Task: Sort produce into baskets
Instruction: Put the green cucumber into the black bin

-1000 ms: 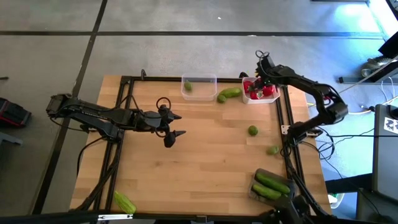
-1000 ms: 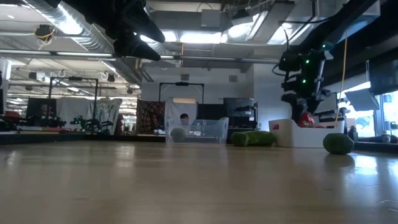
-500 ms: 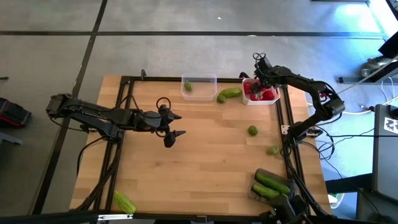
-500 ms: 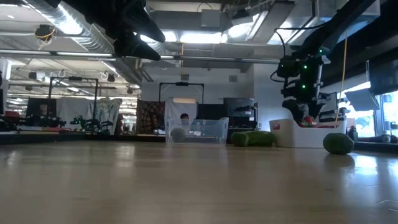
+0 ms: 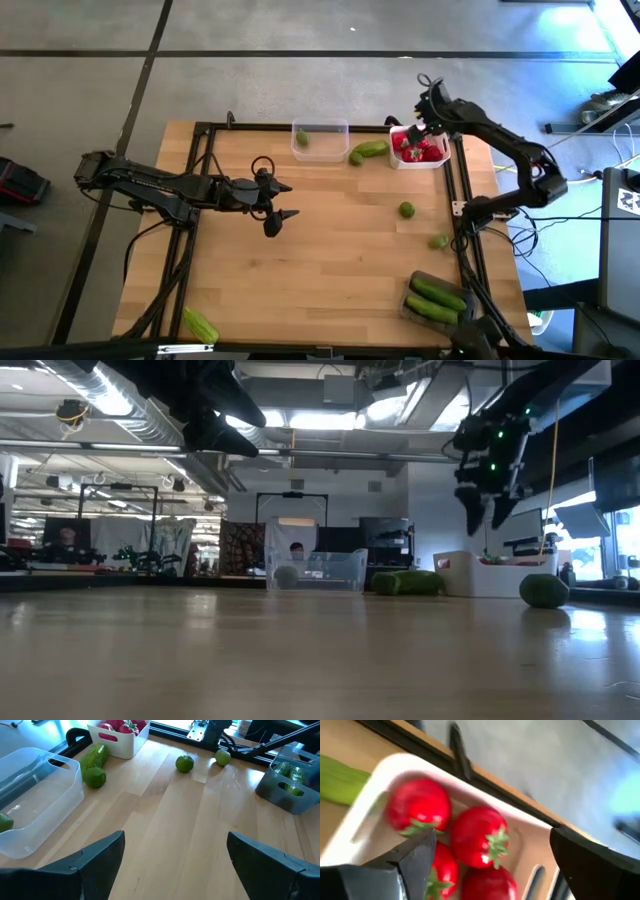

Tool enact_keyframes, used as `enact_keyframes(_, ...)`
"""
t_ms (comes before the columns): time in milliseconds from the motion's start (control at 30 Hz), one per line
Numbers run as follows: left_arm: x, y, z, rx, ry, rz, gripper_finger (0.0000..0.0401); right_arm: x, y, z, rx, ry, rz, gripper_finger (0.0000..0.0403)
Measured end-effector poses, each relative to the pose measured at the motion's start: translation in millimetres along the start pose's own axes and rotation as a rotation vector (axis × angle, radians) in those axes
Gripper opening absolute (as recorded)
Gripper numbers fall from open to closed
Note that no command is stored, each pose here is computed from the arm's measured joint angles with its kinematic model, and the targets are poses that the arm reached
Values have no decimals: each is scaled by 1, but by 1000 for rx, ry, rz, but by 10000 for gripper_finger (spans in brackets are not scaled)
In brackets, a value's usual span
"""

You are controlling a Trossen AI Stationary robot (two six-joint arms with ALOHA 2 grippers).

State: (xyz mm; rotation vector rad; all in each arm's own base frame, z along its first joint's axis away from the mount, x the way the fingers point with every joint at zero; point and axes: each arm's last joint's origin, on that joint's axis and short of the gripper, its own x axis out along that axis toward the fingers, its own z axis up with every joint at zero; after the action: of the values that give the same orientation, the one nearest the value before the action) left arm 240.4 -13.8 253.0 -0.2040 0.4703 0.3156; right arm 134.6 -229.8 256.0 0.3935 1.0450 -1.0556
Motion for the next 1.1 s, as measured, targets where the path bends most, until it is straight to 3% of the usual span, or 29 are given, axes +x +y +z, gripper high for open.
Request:
enact_keyframes(167, 0, 0, 0, 0, 0, 0, 347, -22, 2, 3, -47, -115, 197, 360)
enact_keyframes(300, 0, 0, 0, -5, 0, 0, 347, -29, 17, 6, -156, -182, 392, 360)
enact_keyframes(367, 0, 0, 0, 5, 0, 0, 347, -31, 25, 6, -216, -200, 434, 360)
enact_keyframes(667, 0, 0, 0, 4, 0, 1, 347, -32, 64, 17, -415, -326, 440, 360)
enact_keyframes(1100, 0, 0, 0, 6, 0, 1, 347, 20, 108, 13, -666, -159, 331, 360)
